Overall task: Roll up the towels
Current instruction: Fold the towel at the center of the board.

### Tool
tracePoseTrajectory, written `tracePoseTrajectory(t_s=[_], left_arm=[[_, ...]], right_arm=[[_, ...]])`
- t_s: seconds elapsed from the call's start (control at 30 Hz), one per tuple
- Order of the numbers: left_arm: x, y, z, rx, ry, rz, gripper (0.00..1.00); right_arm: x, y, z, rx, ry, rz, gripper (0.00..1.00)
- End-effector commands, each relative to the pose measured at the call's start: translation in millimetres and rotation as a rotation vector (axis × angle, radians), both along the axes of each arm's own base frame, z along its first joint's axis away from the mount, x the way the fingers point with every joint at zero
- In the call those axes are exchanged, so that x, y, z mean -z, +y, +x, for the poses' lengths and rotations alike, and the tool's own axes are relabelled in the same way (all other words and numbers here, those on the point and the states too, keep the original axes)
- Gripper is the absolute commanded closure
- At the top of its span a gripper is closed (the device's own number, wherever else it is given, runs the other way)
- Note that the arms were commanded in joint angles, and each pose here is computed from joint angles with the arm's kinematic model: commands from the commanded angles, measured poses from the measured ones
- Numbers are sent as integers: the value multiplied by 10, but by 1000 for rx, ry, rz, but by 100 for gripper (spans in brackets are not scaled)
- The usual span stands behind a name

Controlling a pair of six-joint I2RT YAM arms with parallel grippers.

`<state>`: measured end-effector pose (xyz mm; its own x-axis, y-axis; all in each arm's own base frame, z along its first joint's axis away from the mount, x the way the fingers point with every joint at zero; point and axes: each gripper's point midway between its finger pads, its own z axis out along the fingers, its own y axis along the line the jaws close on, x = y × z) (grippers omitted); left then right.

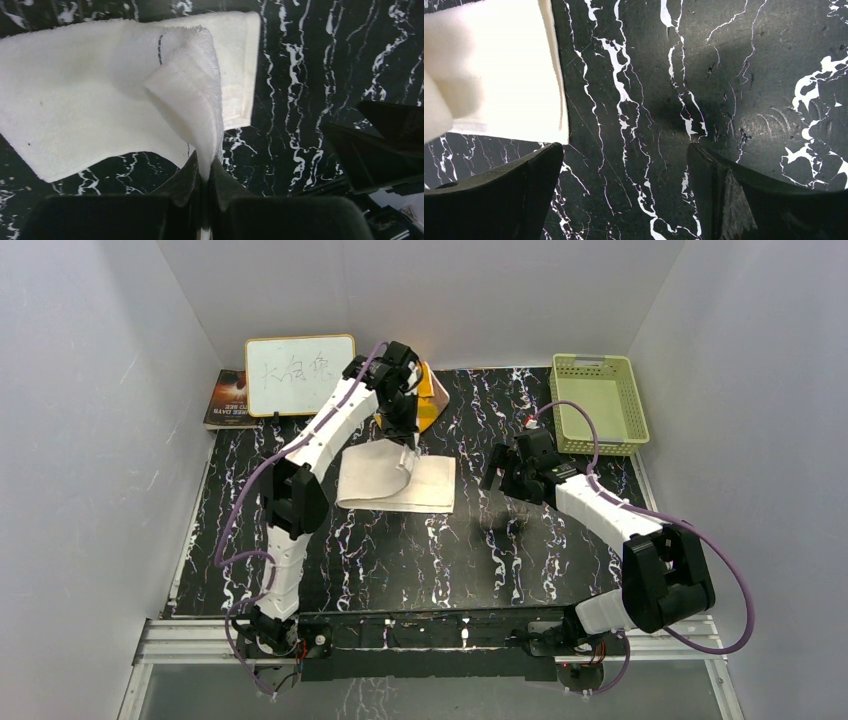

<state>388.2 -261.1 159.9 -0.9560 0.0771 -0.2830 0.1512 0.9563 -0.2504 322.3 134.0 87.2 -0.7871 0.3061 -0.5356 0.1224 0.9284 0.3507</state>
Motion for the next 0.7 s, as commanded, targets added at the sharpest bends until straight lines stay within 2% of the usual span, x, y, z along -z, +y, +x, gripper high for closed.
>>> tracePoseTrajectory(t_s=[0.0,0.47,0.6,0.67], left_arm=[[-24,-195,-120,-52,71,-67,100],[458,-402,-188,-43,157,-56,99],[425,-604,-169,-14,139,-149,81],[260,-713,-87,1,82,-223,68]], right_arm=[[-171,-7,82,-3,-64,-3,6],[-96,-40,47,-8,-57,-22,4],[-97,-41,63,-10,-62,-25,4],[-142,-32,94,-20,-81,-26,4]])
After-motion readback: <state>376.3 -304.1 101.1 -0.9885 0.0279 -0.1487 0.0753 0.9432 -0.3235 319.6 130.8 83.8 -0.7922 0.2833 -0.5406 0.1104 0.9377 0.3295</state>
